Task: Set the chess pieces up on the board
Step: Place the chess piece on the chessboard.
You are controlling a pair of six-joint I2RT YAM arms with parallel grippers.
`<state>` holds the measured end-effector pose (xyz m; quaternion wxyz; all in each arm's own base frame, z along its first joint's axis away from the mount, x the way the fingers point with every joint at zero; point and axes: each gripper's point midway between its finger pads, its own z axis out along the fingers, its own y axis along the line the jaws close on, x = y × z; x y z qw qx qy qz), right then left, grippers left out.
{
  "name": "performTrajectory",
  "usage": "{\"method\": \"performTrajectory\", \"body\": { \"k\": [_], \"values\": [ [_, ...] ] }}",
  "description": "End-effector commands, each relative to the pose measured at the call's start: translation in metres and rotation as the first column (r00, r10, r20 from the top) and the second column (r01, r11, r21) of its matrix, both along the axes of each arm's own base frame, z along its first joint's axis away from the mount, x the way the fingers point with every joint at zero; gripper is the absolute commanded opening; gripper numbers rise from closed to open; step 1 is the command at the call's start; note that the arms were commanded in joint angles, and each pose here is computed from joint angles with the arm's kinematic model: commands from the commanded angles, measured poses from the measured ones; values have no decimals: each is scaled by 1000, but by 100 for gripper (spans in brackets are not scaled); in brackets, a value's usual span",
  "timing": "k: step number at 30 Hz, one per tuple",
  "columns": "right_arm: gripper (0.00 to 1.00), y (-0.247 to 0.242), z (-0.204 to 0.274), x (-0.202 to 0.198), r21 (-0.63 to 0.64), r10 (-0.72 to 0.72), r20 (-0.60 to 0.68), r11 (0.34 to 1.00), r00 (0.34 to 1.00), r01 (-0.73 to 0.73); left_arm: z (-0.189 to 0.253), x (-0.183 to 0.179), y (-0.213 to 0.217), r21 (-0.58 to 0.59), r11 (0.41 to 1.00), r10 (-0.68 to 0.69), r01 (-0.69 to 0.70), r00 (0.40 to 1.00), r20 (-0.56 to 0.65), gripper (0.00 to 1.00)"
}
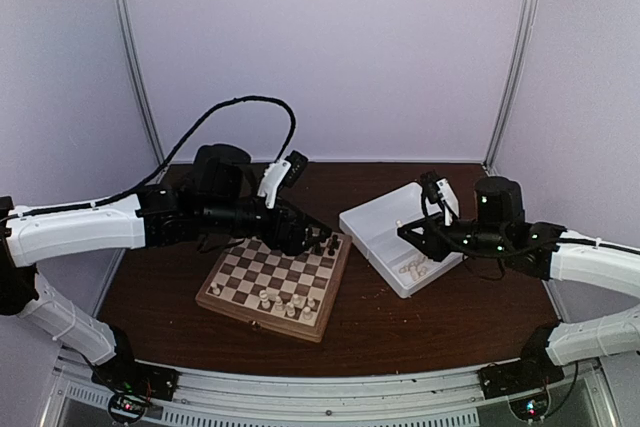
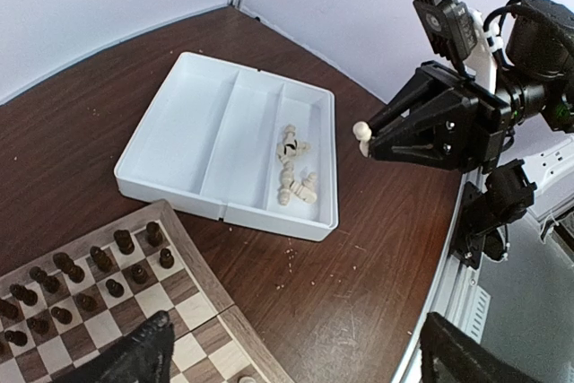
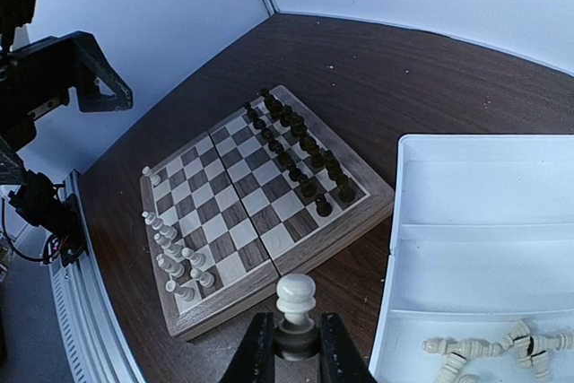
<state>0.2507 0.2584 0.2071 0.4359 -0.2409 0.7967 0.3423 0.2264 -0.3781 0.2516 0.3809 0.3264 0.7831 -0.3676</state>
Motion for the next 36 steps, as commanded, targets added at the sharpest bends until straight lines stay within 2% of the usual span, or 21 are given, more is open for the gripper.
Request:
{"method": "performTrajectory", "body": {
  "k": [1,7,15,21,25,32,36],
  "values": [
    [15,14,14,-15,83,85,46,993,995,-89,22,3,-10,-133,991,-21,30,997,73,98],
    [15,25,11,-29,90,152,46,984,987,-155,17,0,-19,-140,988,-60,66,997,50,97],
    [15,35,12,-39,102,193,57,975,980,-198,17,0,-26,-196,978,-65,66,998,12,88],
    [14,45,16,-49,112,248,74,960,966,-255,21,-7,-42,-269,955,-138,127,990,-22,74],
    [14,51,19,-54,111,280,80,951,957,-288,16,-8,-52,-274,949,-175,154,983,-55,69],
    [14,58,21,-60,99,306,93,944,947,-315,10,-9,-65,-300,938,-214,172,970,-113,51],
    [12,61,19,-60,90,314,86,943,946,-321,7,-10,-73,-305,933,-242,189,959,-146,49]
  ]
}}
